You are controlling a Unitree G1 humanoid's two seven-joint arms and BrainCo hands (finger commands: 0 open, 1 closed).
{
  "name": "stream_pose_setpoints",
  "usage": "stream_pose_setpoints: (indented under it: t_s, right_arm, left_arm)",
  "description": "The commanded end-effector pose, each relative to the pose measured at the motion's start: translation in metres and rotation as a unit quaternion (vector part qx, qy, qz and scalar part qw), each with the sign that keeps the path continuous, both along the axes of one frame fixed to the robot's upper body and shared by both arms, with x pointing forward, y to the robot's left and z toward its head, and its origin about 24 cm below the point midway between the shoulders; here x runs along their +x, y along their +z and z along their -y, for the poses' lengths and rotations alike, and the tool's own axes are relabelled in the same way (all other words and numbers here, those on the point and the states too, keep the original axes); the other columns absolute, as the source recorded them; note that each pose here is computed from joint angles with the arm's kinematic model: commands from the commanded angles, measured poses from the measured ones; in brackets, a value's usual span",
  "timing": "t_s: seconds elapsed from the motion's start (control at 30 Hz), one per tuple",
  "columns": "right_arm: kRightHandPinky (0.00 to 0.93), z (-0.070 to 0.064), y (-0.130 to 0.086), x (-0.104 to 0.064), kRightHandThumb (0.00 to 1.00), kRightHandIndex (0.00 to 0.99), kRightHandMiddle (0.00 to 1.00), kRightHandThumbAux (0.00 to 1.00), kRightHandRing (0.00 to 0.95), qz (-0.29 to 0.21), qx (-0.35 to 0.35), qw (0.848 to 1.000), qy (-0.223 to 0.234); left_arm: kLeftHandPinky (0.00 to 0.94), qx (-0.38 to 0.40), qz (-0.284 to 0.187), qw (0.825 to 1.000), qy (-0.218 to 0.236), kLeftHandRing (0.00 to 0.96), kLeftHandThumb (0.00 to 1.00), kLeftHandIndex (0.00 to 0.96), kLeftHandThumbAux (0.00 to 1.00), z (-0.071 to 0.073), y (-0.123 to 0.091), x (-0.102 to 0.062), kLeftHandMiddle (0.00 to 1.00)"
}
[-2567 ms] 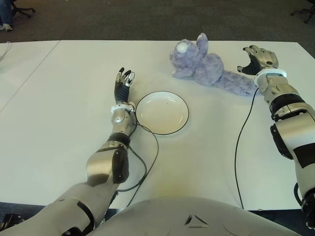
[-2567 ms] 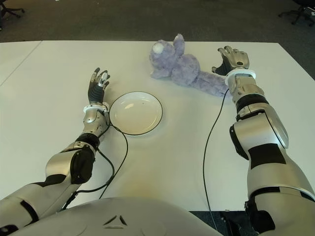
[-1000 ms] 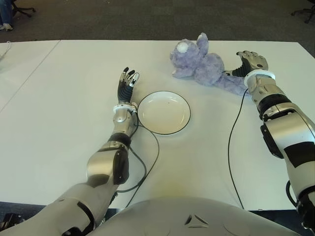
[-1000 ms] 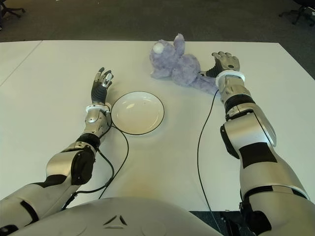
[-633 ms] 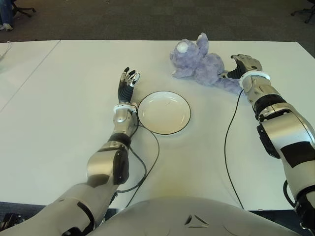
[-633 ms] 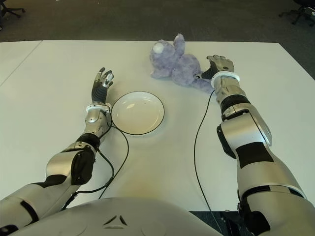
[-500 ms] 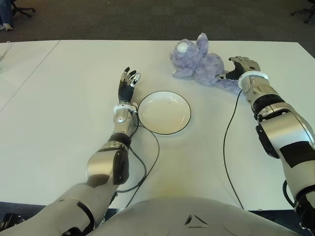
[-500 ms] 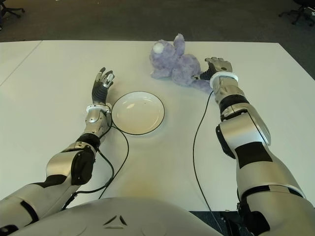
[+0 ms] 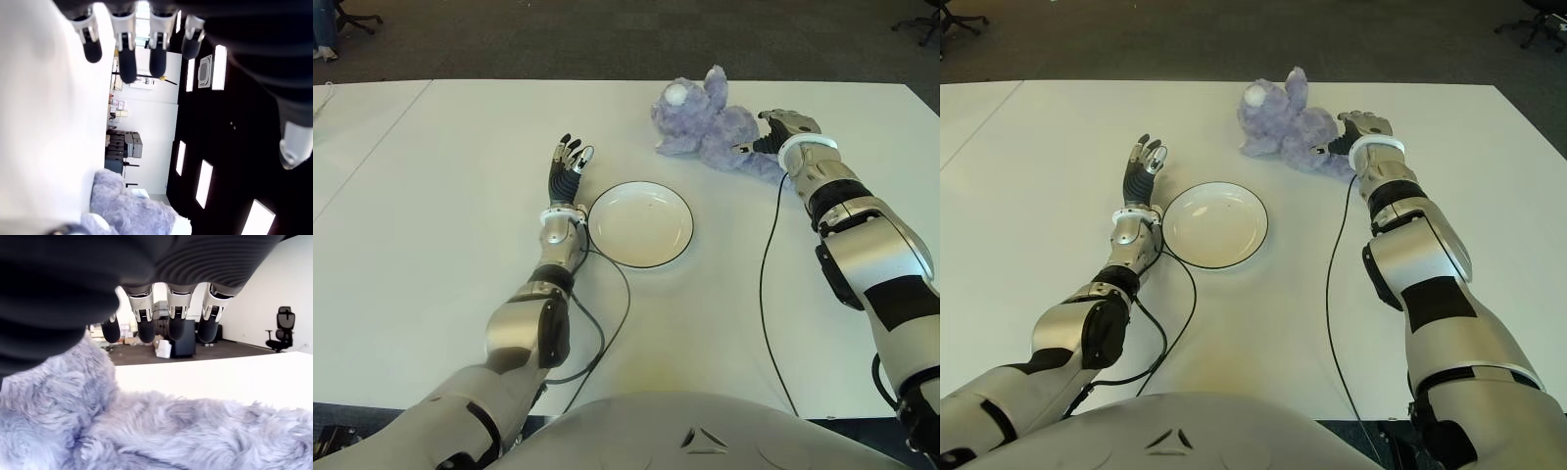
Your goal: Put the doll into the plate.
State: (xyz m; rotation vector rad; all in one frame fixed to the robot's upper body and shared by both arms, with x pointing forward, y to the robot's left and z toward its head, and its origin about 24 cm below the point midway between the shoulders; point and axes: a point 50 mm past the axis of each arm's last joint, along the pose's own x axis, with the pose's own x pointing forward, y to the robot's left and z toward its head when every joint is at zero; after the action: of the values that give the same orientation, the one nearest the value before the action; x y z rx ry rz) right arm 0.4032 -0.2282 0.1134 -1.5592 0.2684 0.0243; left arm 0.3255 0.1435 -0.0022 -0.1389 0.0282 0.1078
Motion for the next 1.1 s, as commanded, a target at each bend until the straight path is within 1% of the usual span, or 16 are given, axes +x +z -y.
stream_pose_setpoints:
  t_s: [0.03,0.3,0.47,0.53,0.57,0.6,0.63,0.67,0.7,0.77,0.8,0.83,0.87,0.9,1.07,1.1]
  right_arm:
    - [0.0,-0.025,0.002,0.006,0.136,0.0,0.0,0.325,0.0,-0.021,0.019,0.999,0.034]
    - [0.0,-0.028,0.002,0.006,0.156,0.0,0.0,0.331,0.0,-0.024,0.031,0.998,0.041]
    - [0.0,-0.032,-0.006,0.003,0.167,0.0,0.0,0.365,0.0,-0.006,0.068,0.997,0.04]
    - [0.048,-0.034,-0.008,0.003,0.175,0.0,0.0,0.389,0.0,0.002,0.079,0.996,0.044]
    - [0.122,-0.034,-0.008,0.002,0.184,0.0,0.0,0.407,0.0,0.006,0.083,0.996,0.046]
    - [0.135,-0.036,-0.01,0.001,0.186,0.0,0.0,0.41,0.0,0.017,0.092,0.994,0.052]
    - [0.21,-0.036,-0.012,0.0,0.204,0.0,0.0,0.434,0.046,0.024,0.098,0.993,0.055]
    - [0.229,-0.037,-0.014,-0.001,0.209,0.0,0.0,0.44,0.058,0.033,0.105,0.992,0.059]
    - [0.299,-0.038,-0.016,-0.002,0.225,0.012,0.022,0.458,0.131,0.042,0.113,0.991,0.063]
    - [0.347,-0.038,-0.018,-0.004,0.235,0.022,0.042,0.467,0.182,0.05,0.12,0.989,0.067]
    - [0.401,-0.039,-0.019,-0.005,0.214,0.026,0.102,0.487,0.25,0.056,0.129,0.988,0.068]
    - [0.415,-0.04,-0.023,-0.007,0.236,0.038,0.12,0.487,0.268,0.062,0.15,0.985,0.064]
    - [0.437,-0.04,-0.027,-0.008,0.275,0.088,0.196,0.5,0.315,0.067,0.166,0.982,0.06]
    - [0.444,-0.041,-0.031,-0.01,0.293,0.117,0.224,0.507,0.333,0.07,0.185,0.979,0.054]
    - [0.443,-0.043,-0.045,-0.017,0.322,0.166,0.258,0.519,0.353,0.075,0.233,0.969,0.031]
    - [0.435,-0.044,-0.048,-0.018,0.343,0.197,0.282,0.53,0.365,0.075,0.241,0.967,0.026]
  left_arm:
    - [0.107,-0.029,-0.235,0.971,0.01,0.173,0.0,0.094,0.507,0.009,-0.098,-0.091,0.189]
    - [0.091,-0.03,-0.237,0.971,0.009,0.165,0.0,0.085,0.493,0.009,-0.099,-0.091,0.178]
    - [0.096,-0.03,-0.232,0.972,0.006,0.152,0.0,0.077,0.487,0.008,-0.098,-0.091,0.167]
    - [0.082,-0.033,-0.228,0.973,0.006,0.151,0.0,0.075,0.481,0.008,-0.098,-0.091,0.165]
    - [0.079,-0.034,-0.227,0.973,0.006,0.148,0.0,0.072,0.478,0.008,-0.098,-0.091,0.163]
    - [0.078,-0.036,-0.226,0.973,0.007,0.148,0.0,0.071,0.477,0.008,-0.098,-0.091,0.162]
    - [0.073,-0.038,-0.226,0.973,0.008,0.145,0.0,0.068,0.471,0.007,-0.098,-0.091,0.16]
    - [0.072,-0.04,-0.226,0.973,0.009,0.145,0.0,0.067,0.47,0.007,-0.098,-0.091,0.16]
    - [0.078,-0.041,-0.226,0.973,0.01,0.144,0.0,0.066,0.468,0.007,-0.098,-0.091,0.158]
    - [0.081,-0.042,-0.225,0.973,0.011,0.143,0.0,0.066,0.467,0.007,-0.098,-0.091,0.157]
    - [0.08,-0.042,-0.225,0.973,0.012,0.141,0.0,0.065,0.467,0.006,-0.098,-0.092,0.155]
    - [0.081,-0.042,-0.226,0.973,0.013,0.141,0.0,0.065,0.466,0.006,-0.098,-0.092,0.155]
    - [0.08,-0.042,-0.226,0.973,0.014,0.145,0.0,0.068,0.463,0.005,-0.098,-0.092,0.159]
    - [0.088,-0.042,-0.227,0.973,0.015,0.149,0.0,0.07,0.462,0.005,-0.098,-0.092,0.163]
    - [0.101,-0.041,-0.228,0.973,0.018,0.157,0.0,0.074,0.46,0.003,-0.098,-0.092,0.166]
    - [0.105,-0.041,-0.228,0.973,0.019,0.161,0.0,0.077,0.456,0.003,-0.098,-0.092,0.169]
